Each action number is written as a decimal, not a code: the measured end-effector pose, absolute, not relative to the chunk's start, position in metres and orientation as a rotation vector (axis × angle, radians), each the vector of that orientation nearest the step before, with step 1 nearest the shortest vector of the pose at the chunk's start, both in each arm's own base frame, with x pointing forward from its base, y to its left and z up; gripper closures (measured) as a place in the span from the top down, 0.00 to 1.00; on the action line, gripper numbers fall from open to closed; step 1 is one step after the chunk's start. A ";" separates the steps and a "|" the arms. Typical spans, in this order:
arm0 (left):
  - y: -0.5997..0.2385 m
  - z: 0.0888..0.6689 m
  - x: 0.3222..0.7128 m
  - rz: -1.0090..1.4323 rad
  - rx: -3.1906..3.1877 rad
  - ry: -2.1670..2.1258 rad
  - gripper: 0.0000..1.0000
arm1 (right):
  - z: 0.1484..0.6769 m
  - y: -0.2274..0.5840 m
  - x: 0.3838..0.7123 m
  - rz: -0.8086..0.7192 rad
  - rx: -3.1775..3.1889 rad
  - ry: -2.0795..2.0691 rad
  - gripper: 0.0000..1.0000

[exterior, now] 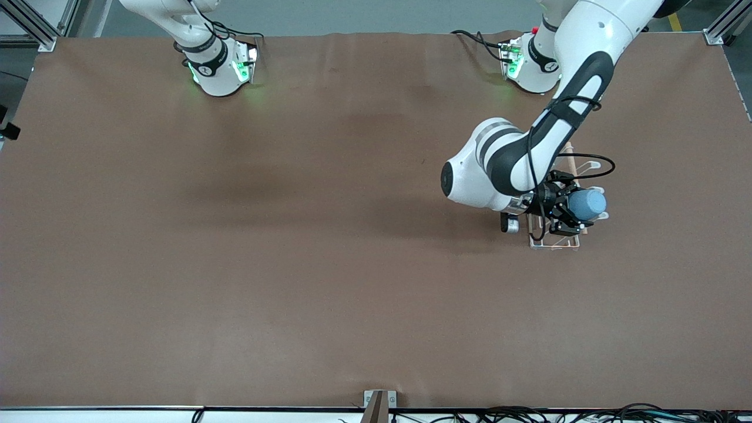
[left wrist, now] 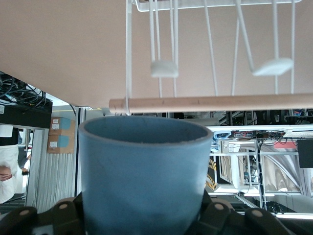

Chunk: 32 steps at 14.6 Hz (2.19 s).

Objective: Hang cup on cup holder

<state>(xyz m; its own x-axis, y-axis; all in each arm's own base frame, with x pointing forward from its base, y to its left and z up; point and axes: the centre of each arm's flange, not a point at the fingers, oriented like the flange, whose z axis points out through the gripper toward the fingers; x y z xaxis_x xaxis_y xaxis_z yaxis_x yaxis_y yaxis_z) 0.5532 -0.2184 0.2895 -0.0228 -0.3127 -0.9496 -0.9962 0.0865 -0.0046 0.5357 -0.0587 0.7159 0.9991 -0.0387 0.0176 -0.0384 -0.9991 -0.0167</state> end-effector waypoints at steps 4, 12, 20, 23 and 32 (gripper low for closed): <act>-0.217 0.263 0.553 0.986 -1.360 1.471 0.77 | 0.711 -0.043 0.524 0.014 -3.140 0.067 1.00; -0.212 0.242 0.557 0.987 -1.327 1.458 1.00 | 0.689 -0.046 0.518 0.027 -3.138 0.078 0.99; -0.236 0.364 0.580 0.734 -1.739 1.264 1.00 | 0.689 -0.047 0.515 0.021 -3.138 0.079 1.00; -0.245 0.433 0.583 0.576 -2.059 1.109 1.00 | 0.688 -0.046 0.515 0.022 -3.138 0.074 1.00; -0.240 0.584 0.599 0.043 -2.654 0.609 1.00 | 0.688 -0.044 0.516 0.014 -3.138 0.053 1.00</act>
